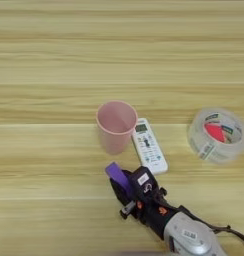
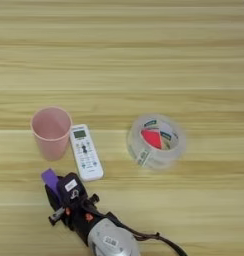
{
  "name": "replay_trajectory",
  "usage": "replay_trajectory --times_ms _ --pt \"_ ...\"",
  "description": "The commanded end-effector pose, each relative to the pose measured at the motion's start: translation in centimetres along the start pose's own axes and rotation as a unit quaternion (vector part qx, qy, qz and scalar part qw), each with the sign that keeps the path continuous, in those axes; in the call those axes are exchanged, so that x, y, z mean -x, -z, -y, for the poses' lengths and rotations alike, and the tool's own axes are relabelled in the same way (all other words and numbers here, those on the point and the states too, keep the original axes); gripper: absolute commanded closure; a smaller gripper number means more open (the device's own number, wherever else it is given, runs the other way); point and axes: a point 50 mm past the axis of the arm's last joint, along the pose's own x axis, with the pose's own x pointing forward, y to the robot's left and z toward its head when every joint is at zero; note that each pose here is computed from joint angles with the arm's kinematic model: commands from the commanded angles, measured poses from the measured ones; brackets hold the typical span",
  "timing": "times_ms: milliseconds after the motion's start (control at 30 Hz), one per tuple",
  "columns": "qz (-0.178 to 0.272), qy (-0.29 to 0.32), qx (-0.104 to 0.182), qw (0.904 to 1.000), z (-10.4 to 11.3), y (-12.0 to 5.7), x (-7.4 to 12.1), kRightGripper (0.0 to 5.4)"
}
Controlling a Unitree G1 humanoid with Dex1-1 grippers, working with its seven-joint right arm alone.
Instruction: Move the objects on the table
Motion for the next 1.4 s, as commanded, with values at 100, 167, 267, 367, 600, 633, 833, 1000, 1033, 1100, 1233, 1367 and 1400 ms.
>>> replay_trajectory --times_ms 100,167,267,367,600,633,833,1000,1033,1100,1233,1367,1400 --pt "-0.001 0.016 0.01 0.9998 0.5 0.0 0.1 3.99" --pt "0.0 0.017 0.009 0.9998 0.5 0.0 0.1 3.6" --pt "0.001 0.018 0.01 0.9998 0.6 -0.1 0.1 3.28" --pt "0.002 0.018 0.011 0.9998 0.6 -0.2 0.1 2.98" --pt "0.01 0.019 0.014 0.9997 0.6 -0.7 0.3 2.21" --pt "0.012 0.019 0.015 0.9996 0.6 -0.8 0.3 2.11" --pt "0.024 0.015 0.022 0.9994 0.4 -1.7 0.8 1.5" --pt "0.025 0.011 0.024 0.9993 0.4 -1.9 1.0 0.98" --pt "0.026 0.009 0.024 0.9993 0.3 -2.0 1.1 0.82" --pt "0.028 0.006 0.024 0.9993 0.1 -2.1 1.1 0.67" --pt "0.034 0.005 0.024 0.9991 0.1 -2.4 1.2 0.3" --pt "0.044 0.008 0.025 0.9987 0.2 -2.9 1.3 0.02" --pt "0.047 0.009 0.026 0.9985 0.2 -3.0 1.4 0.02"
